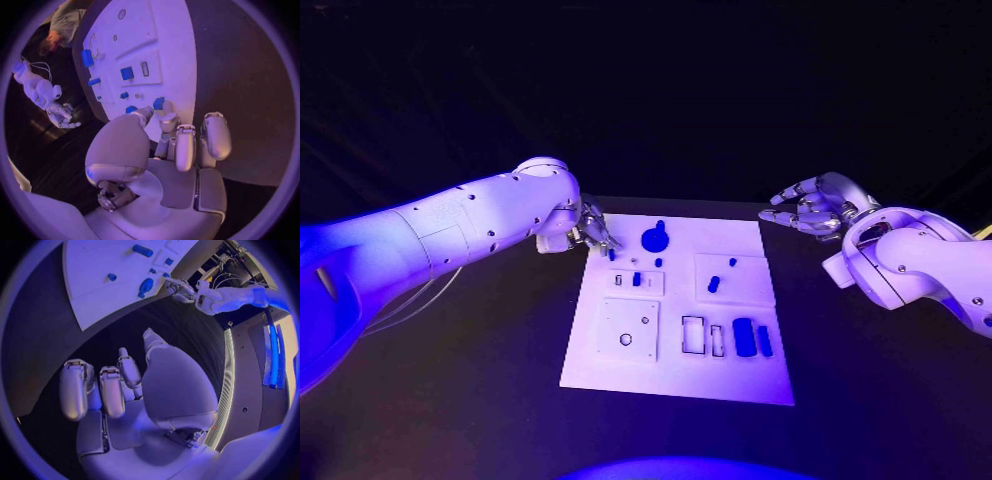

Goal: Assemble the parts on the task board

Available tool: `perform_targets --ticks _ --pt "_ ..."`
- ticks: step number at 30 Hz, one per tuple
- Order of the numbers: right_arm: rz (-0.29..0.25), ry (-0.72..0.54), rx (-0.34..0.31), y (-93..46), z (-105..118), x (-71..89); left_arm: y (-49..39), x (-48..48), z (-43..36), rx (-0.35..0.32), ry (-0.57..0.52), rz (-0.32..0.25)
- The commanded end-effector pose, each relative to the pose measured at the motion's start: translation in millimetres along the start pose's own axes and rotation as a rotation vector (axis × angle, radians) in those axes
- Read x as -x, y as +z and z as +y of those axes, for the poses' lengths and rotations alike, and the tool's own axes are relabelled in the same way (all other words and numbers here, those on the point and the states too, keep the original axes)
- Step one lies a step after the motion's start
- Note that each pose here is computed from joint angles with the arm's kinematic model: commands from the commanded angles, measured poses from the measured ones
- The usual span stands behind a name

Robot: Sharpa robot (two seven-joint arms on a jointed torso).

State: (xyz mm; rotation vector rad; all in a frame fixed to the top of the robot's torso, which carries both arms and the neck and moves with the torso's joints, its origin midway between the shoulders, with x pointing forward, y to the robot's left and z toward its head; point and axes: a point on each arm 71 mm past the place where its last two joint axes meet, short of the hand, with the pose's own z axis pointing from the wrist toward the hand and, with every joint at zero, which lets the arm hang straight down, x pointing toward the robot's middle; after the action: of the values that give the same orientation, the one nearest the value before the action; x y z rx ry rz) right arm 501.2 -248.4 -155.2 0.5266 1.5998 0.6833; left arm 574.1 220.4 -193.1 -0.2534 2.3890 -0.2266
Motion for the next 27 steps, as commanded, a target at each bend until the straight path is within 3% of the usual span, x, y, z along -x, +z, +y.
perform_targets --ticks 1,27 --pt "0.003 -0.002 0.003 0.0 0.4 -0.6 -0.2 -0.9 -1.3 -0.003 0.003 0.008" --pt "0.005 -0.002 0.005 0.2 1.0 -1.4 2.6 -3.9 -0.4 -0.001 -0.002 0.017"
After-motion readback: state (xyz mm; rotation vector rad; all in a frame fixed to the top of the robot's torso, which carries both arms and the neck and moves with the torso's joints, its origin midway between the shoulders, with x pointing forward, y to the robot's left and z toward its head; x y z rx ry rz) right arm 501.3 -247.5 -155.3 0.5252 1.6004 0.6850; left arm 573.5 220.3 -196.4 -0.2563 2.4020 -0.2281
